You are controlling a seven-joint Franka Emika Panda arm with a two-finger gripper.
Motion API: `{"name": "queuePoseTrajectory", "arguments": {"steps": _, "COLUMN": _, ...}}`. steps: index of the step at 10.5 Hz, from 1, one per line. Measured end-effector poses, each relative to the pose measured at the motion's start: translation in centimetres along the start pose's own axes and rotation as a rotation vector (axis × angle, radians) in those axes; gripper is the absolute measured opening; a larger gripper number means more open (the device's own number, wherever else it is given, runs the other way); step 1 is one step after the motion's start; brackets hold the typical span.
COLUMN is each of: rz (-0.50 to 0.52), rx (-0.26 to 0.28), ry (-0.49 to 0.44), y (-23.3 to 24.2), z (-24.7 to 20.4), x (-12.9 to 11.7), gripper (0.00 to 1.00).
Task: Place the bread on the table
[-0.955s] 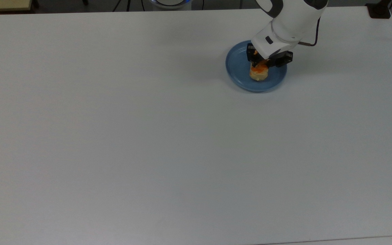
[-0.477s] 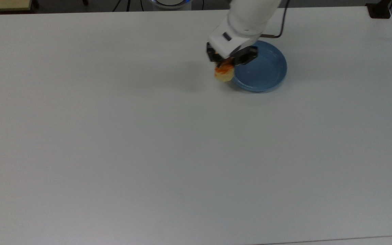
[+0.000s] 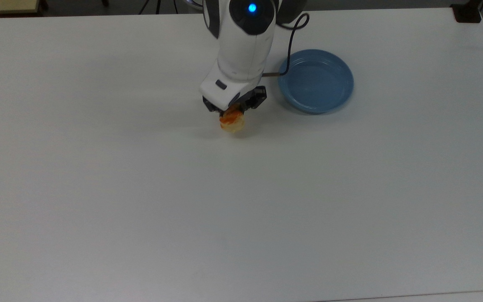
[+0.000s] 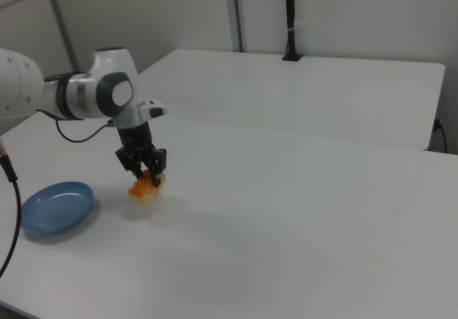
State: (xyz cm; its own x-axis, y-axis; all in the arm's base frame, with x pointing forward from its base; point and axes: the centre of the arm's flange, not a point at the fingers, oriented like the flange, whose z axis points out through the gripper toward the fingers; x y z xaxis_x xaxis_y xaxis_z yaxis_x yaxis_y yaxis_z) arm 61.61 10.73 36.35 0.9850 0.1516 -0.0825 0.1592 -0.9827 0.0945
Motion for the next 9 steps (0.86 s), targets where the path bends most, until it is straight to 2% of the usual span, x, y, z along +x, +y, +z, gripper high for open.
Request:
{"name": "queuePoseTrajectory", "arguments": {"steps": 3, "rz": -0.002, "rx": 0.006, "ry": -0.010, "y": 0.4, "z": 3.1, "x": 2.2, "gripper": 0.56}}
{"name": "queuePoseTrajectory", "arguments": {"steps": 4, "rz": 0.005, "rx": 0.007, "ry": 0.002, "y": 0.7, "z": 2.8, "x": 2.7, "gripper": 0.69}}
{"name": "queuePoseTrajectory", "arguments": {"steps": 5, "rz": 0.015, "rx": 0.008, "ry": 0.034, "y": 1.4, "z": 1.3, "x": 3.4, "gripper": 0.87}}
{"name": "queuePoseTrajectory", "arguments": {"steps": 6, "rz": 0.024, "rx": 0.008, "ry": 0.057, "y": 1.7, "z": -0.2, "x": 3.8, "gripper": 1.00}}
{"name": "queuePoseTrajectory", "arguments": {"steps": 9, "rz": 0.083, "rx": -0.004, "ry": 0.050, "y": 3.1, "z": -6.3, "x": 2.6, "gripper": 1.00}}
